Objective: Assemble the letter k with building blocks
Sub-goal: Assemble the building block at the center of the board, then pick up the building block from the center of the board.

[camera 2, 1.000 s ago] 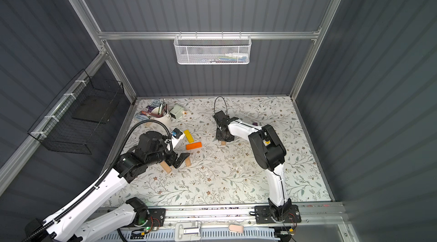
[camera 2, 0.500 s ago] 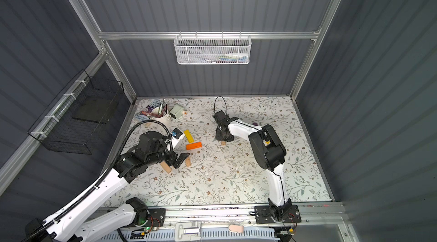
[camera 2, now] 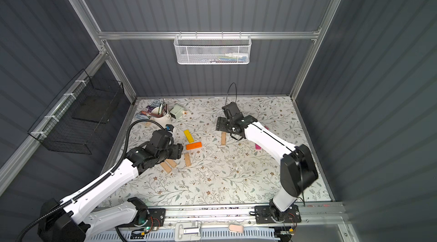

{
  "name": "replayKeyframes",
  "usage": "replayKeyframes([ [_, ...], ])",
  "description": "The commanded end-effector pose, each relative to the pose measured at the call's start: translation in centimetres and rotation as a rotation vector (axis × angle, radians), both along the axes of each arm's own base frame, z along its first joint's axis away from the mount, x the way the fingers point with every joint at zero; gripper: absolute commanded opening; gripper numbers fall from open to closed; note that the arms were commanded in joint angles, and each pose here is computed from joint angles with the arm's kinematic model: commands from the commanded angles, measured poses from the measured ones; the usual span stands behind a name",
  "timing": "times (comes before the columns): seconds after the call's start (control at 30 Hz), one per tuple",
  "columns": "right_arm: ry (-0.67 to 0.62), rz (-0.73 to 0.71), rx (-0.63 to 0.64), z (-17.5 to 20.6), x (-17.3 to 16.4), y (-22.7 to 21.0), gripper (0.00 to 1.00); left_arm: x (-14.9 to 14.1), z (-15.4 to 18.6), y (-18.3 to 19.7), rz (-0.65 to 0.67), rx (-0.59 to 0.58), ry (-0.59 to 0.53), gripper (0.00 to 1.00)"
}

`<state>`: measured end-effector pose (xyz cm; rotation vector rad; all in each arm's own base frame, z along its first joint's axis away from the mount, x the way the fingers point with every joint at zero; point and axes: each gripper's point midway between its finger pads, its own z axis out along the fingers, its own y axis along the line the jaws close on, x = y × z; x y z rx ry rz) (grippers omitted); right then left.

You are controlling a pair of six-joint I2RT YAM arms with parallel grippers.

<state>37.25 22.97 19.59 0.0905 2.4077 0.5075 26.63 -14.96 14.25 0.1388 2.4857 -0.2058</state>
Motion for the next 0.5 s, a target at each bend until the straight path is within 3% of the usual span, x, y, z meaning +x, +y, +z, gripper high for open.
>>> replayKeyframes([
  [0.0, -0.098, 0.003, 0.001, 1.8, -1.2, -1.4, 0.92, -0.5, -1.4, 0.0, 0.206, -0.094, 0.137, 0.66],
  [0.1, -0.164, 0.018, 0.015, 3.4, -2.6, -2.4, 0.99, -0.8, -3.4, -1.5, 0.207, -0.119, 0.214, 0.58],
  [0.47, -0.172, 0.03, -0.007, 3.8, -5.0, -4.2, 0.99, -0.4, -8.0, -4.7, 0.165, 0.042, 0.264, 0.51],
])
